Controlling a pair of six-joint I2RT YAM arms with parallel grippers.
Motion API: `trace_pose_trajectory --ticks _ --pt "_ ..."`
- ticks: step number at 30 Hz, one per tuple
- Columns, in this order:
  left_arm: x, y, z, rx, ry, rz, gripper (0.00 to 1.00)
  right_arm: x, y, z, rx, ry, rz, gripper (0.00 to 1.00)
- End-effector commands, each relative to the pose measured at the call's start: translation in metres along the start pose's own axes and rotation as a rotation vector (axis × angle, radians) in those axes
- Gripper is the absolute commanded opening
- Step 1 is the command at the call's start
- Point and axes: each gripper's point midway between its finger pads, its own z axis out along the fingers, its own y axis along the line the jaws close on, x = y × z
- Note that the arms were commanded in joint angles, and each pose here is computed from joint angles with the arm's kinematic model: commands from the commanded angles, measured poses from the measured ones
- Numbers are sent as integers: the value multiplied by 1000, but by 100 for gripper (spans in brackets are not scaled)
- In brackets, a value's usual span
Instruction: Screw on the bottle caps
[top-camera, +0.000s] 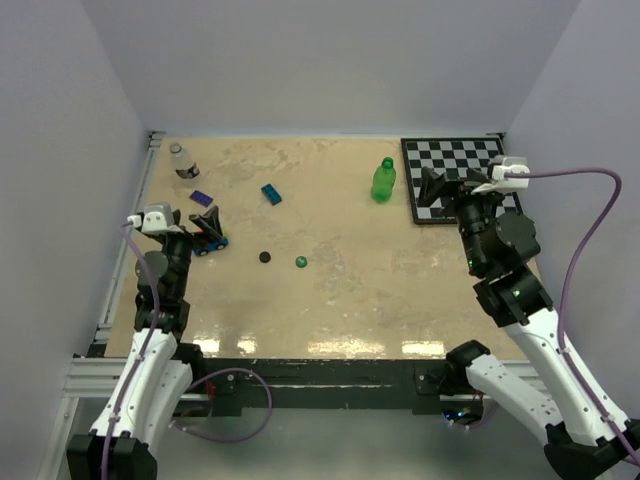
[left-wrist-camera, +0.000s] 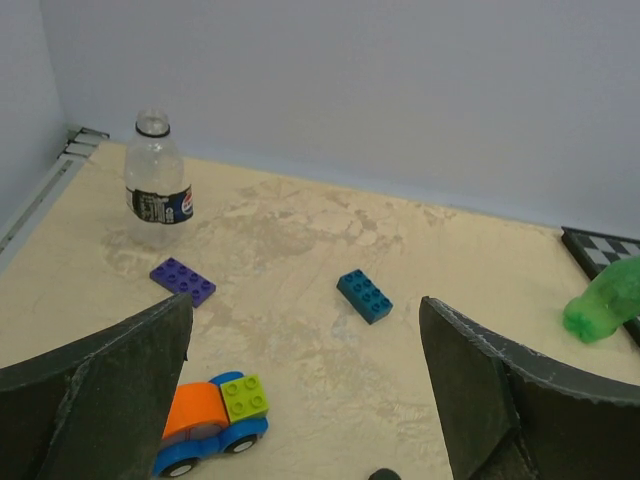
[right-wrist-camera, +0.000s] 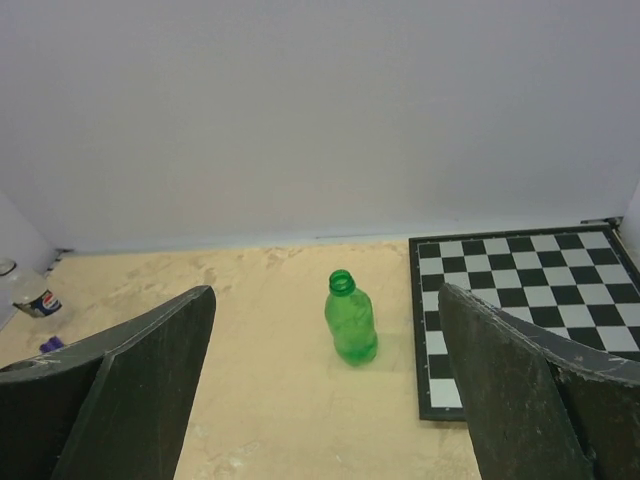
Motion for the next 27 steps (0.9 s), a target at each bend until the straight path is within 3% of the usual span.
trace_pose_trajectory --ticks 1,10,19,27 --pt "-21 -9 7 90 -56 1 100 16 8 -7 -51 56 2 98" --pt "-19 -9 8 124 -52 13 100 41 26 -9 -142 169 20 99" --pt "-1 -16 12 142 13 50 100 66 13 22 13 273 15 99" --pt "-6 -59 -3 257 -11 61 100 95 0 62 170 332 -29 99"
